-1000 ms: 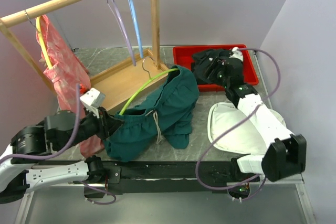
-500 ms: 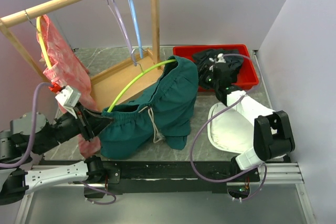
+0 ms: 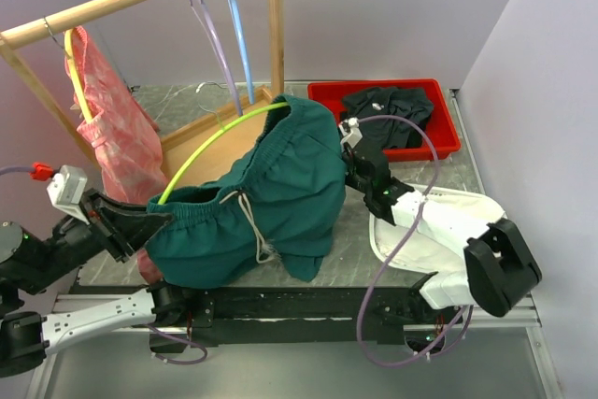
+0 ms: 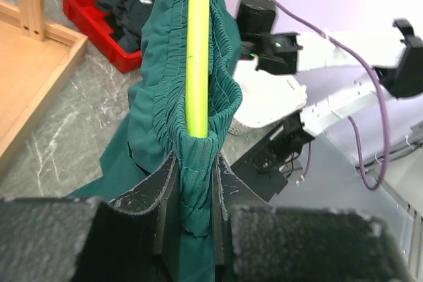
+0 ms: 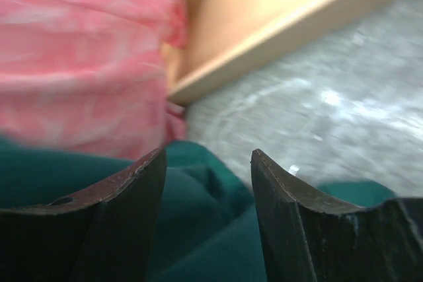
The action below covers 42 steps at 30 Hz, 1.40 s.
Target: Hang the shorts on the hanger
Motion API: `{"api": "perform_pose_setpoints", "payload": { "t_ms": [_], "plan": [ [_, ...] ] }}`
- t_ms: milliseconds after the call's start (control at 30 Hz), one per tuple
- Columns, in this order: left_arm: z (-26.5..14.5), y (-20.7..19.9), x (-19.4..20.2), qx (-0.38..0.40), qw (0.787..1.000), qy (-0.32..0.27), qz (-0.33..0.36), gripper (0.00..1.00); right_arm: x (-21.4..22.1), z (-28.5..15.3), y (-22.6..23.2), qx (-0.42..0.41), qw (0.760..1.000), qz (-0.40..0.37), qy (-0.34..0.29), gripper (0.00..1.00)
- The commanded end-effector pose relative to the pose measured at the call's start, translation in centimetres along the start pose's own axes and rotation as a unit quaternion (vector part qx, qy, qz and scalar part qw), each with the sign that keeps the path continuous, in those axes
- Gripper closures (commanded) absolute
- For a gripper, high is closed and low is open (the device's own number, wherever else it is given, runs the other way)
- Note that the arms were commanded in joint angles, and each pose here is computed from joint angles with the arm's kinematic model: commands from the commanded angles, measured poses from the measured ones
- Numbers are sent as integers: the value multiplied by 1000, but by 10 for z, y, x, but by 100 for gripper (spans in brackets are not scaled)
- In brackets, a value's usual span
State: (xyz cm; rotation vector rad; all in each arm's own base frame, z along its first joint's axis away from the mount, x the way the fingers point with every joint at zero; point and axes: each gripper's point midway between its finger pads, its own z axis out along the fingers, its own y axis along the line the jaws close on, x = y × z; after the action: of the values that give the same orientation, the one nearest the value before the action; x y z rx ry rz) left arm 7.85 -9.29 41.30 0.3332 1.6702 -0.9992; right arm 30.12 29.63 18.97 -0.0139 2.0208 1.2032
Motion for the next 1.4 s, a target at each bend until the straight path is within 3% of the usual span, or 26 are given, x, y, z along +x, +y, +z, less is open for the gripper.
{"api": "perform_pose_setpoints", "payload": {
  "t_ms": [0, 367, 833, 1200, 1367],
  "plan": [
    [-13, -18, -48, 32, 994, -99, -28, 99, -21, -15, 70, -83, 995, -23, -41, 39],
    [-51, -10, -60, -3, 988, -153, -13, 99, -35, -17, 164, -122, 990, -54, -35, 42],
    [-98, 3, -68, -98, 968, -230, 5, 99, -50, -8, 243, -134, 987, -77, -43, 47],
    [-139, 1, -68, -139, 947, -289, 11, 99, -35, 21, 272, -120, 987, -103, -34, 49],
    [-142, 1, -65, -164, 942, -293, 14, 99, -44, 48, 270, -58, 990, -114, -58, 52]
  ]
}}
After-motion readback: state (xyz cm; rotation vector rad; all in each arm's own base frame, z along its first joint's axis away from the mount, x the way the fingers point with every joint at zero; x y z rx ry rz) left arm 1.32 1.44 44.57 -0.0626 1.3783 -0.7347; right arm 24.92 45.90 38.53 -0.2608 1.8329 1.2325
